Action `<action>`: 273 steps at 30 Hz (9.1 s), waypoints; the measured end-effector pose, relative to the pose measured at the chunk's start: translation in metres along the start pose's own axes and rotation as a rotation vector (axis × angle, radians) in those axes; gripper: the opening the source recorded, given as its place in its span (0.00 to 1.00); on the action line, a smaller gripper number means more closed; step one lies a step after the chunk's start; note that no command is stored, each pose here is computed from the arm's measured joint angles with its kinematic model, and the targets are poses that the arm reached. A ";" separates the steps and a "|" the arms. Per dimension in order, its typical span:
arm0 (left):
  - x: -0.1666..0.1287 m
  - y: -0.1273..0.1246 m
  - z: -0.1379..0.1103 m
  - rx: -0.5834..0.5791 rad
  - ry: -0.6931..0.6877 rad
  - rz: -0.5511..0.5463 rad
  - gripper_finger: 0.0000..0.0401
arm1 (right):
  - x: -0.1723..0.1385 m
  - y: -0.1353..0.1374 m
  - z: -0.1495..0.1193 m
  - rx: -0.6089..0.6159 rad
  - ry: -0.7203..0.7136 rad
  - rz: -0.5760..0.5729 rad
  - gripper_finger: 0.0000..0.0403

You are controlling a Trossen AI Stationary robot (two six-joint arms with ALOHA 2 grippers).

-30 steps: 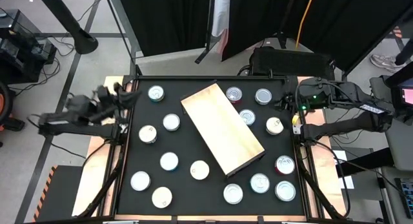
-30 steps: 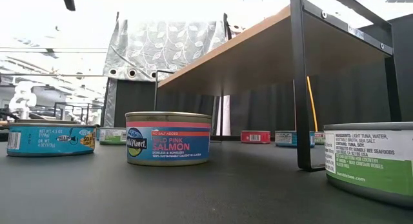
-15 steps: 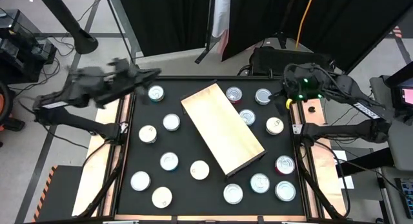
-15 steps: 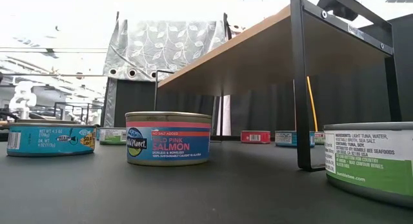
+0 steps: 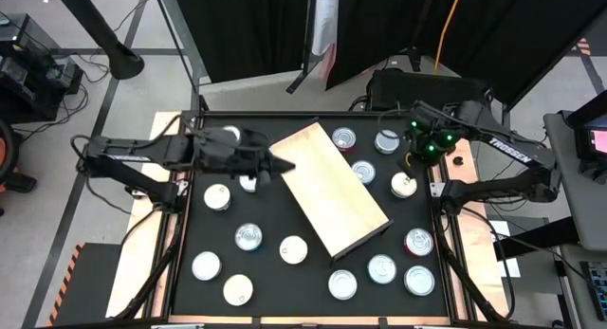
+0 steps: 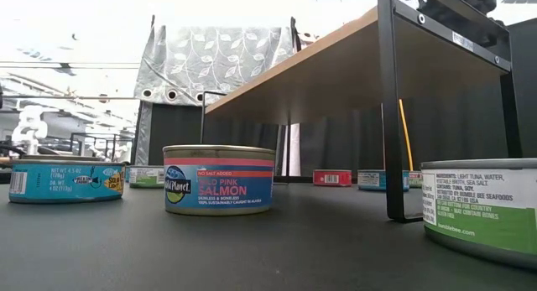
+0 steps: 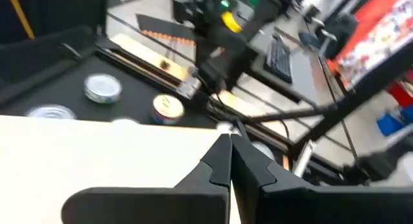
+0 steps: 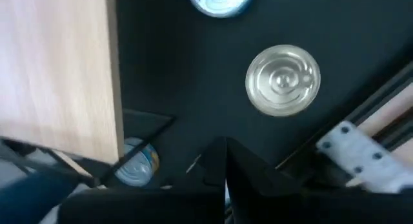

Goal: Stack canned seafood by type on shelf
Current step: Put the blue-pink tuna can on the shelf, then adjust the shelf, then put the blue-pink tuna can on the shelf

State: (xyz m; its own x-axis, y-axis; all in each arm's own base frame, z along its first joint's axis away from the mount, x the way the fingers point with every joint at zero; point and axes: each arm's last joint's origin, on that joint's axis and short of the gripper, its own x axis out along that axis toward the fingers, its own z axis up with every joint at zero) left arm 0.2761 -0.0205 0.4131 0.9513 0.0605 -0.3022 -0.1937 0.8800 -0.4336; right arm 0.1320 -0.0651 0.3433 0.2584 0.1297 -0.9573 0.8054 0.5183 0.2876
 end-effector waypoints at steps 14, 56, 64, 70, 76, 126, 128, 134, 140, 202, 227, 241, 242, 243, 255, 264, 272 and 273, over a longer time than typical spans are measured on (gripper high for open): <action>-0.021 -0.018 -0.007 0.053 0.025 -0.066 0.01 | 0.076 -0.023 -0.020 0.612 -0.077 -0.134 0.00; -0.030 -0.040 -0.024 0.092 0.079 -0.120 0.01 | 0.173 0.016 0.029 0.479 -0.024 -0.429 0.00; -0.032 -0.042 -0.026 0.097 0.085 -0.126 0.01 | 0.179 0.013 0.023 0.481 -0.043 -0.432 0.00; -0.032 -0.041 -0.027 0.104 0.095 -0.101 0.01 | 0.187 0.020 0.015 0.481 -0.035 -0.388 0.00; -0.031 -0.040 -0.028 0.106 0.099 -0.098 0.01 | 0.195 0.031 0.009 0.480 -0.067 -0.353 0.00; 0.055 0.039 -0.032 0.277 0.215 0.332 0.01 | 0.130 0.013 -0.040 0.266 -0.142 -0.270 0.37; 0.070 0.048 -0.034 0.259 0.238 0.297 0.01 | 0.130 0.012 -0.038 0.268 -0.147 -0.265 0.38; 0.093 0.052 -0.034 0.275 0.199 0.234 0.01 | 0.126 0.009 -0.032 0.258 -0.154 -0.257 0.43; 0.103 0.070 -0.037 0.330 0.252 0.295 0.01 | 0.125 0.007 -0.029 0.224 -0.109 -0.230 0.55; 0.103 0.182 0.016 0.330 0.190 0.401 0.09 | 0.098 0.004 -0.018 -0.018 -0.187 -0.144 0.64; 0.121 0.226 -0.009 0.364 0.419 0.506 0.27 | 0.098 0.006 -0.015 -0.003 -0.213 -0.112 0.64; 0.096 0.204 -0.011 0.341 0.533 0.447 0.10 | 0.098 0.015 -0.018 0.029 -0.158 0.000 0.64; 0.090 0.201 -0.008 0.342 0.532 0.446 0.09 | 0.098 0.016 -0.019 0.029 -0.159 0.004 0.64; 0.084 0.197 -0.006 0.344 0.533 0.446 0.09 | 0.098 0.017 -0.019 0.030 -0.161 0.010 0.64; 0.066 0.195 -0.012 0.335 0.661 0.518 0.09 | 0.099 0.021 -0.024 0.079 -0.148 0.014 0.64; 0.059 0.201 -0.013 0.329 0.709 0.608 0.20 | 0.087 0.018 -0.027 0.033 -0.117 -0.041 0.70; 0.055 0.202 -0.012 0.332 0.715 0.656 0.36 | 0.092 0.013 -0.020 -0.221 -0.066 -0.146 0.88; 0.052 0.201 -0.012 0.318 0.715 0.661 0.36 | 0.093 0.013 -0.019 -0.252 -0.061 -0.151 0.89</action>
State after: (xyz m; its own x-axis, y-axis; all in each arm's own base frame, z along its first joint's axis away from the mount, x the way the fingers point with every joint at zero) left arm 0.2839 0.1540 0.3003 0.2921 0.3752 -0.8797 -0.4559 0.8632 0.2167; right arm 0.1566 -0.0304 0.2577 0.1830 -0.0119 -0.9830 0.6813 0.7224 0.1181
